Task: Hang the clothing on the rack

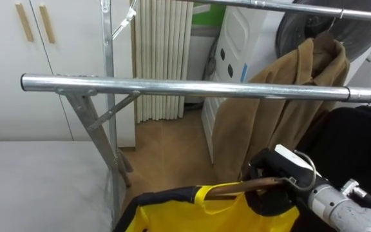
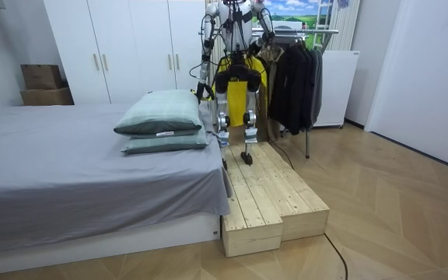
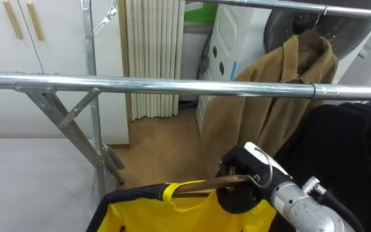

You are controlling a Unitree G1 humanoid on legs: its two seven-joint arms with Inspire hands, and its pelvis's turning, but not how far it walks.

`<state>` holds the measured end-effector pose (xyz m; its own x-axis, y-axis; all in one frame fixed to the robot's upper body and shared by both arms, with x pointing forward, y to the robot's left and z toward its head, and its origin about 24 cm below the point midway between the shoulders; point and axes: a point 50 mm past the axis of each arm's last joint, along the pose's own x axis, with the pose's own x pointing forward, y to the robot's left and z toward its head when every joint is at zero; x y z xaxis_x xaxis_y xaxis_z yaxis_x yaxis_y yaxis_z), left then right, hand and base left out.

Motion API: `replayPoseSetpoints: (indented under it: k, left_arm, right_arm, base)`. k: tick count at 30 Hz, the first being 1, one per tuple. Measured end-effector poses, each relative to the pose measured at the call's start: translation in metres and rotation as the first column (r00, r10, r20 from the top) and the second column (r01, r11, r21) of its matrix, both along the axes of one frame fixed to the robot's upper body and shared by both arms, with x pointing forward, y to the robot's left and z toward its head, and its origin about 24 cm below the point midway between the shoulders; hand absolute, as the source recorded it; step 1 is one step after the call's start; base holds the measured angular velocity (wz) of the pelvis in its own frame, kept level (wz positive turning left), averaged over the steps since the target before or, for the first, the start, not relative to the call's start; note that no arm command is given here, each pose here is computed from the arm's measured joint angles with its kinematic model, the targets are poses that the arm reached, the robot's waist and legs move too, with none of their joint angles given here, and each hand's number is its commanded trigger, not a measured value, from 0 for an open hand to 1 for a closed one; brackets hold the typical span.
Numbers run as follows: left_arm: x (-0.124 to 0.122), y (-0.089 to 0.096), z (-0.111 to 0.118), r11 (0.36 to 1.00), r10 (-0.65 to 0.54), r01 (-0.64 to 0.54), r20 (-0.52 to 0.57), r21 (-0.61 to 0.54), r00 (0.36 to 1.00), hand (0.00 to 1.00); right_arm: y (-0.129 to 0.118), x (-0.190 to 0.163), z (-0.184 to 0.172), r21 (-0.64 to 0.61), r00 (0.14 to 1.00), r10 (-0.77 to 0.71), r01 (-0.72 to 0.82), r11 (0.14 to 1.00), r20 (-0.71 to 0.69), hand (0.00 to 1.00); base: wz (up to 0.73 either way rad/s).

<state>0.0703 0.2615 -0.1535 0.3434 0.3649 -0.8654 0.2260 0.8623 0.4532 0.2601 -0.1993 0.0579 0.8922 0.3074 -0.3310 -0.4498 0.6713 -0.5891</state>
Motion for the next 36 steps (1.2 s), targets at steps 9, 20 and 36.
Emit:
replayPoseSetpoints:
  k: [9,20,36]
  left_arm:
    - [0.002,0.0,0.001,0.999,-0.032,0.032,0.011,0.008,0.999,0.0]
    - [0.002,0.0,0.001,0.993,-0.114,0.114,-0.019,0.041,0.993,0.0]
    - [0.002,0.003,0.002,0.994,-0.1,0.1,-0.018,0.044,0.995,0.0]
  right_arm:
    - [0.003,0.012,0.007,0.042,1.0,0.013,-0.013,0.999,0.013,1.0]
    - [-0.004,0.02,-0.004,0.038,0.999,-0.013,0.015,0.999,-0.048,1.0]
    - [-0.004,0.04,0.011,0.032,0.999,-0.033,0.033,0.999,0.005,1.0]
  base:
    - [0.1]
    - [0.06]
    - [-0.01]
